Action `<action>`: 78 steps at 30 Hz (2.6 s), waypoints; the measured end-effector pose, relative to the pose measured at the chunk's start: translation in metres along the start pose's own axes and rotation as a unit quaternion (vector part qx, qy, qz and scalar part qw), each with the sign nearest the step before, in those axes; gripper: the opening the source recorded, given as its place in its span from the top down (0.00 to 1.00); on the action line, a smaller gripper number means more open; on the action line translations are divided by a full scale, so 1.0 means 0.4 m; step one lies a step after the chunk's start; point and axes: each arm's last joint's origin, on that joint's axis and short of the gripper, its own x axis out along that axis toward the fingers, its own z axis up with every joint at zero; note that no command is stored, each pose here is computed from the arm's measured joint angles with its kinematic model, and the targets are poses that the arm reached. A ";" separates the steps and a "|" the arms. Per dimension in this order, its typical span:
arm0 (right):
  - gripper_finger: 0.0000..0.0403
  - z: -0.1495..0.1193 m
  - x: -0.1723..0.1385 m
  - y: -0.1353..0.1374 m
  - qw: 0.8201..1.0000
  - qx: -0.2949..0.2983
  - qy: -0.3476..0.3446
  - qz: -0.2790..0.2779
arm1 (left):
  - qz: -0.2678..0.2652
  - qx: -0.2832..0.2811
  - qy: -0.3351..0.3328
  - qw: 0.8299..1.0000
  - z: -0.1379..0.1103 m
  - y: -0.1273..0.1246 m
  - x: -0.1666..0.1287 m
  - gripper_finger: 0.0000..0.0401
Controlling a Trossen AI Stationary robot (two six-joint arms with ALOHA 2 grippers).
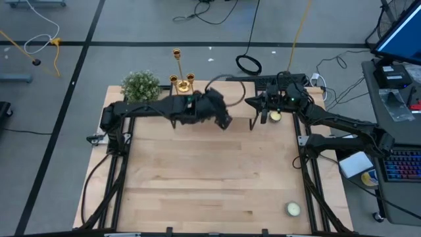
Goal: Pick & Place candle stick holders
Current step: Put the orange patterned scented candle on the shelf
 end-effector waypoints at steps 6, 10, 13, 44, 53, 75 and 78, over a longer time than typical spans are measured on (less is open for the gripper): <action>0.99 -0.009 0.000 -0.002 1.000 -0.004 0.018 -0.003 | -0.010 -0.002 -0.044 0.999 0.041 0.017 0.026 0.27; 0.99 -0.012 0.000 -0.002 1.000 -0.003 0.024 -0.005 | -0.007 -0.005 -0.050 0.999 0.046 0.018 0.034 0.27; 0.99 -0.012 -0.001 -0.005 1.000 -0.011 0.023 -0.007 | -0.002 -0.004 -0.050 0.999 0.044 0.018 0.038 0.27; 0.61 -0.019 0.025 0.086 0.937 -0.347 0.025 -0.029 | -0.096 -0.041 -0.002 0.995 0.015 -0.034 0.028 0.27; 0.32 -0.024 0.031 0.154 0.907 -0.411 0.033 -0.081 | -0.096 -0.118 0.002 0.988 0.021 -0.026 0.027 0.27; 0.17 -0.029 0.041 0.254 0.909 -0.400 -0.019 -0.113 | -0.148 -0.180 -0.032 0.972 0.033 -0.065 0.004 0.27; 0.17 -0.026 0.056 0.266 0.910 -0.399 -0.026 -0.106 | -0.153 -0.182 -0.037 0.971 0.034 -0.069 0.001 0.27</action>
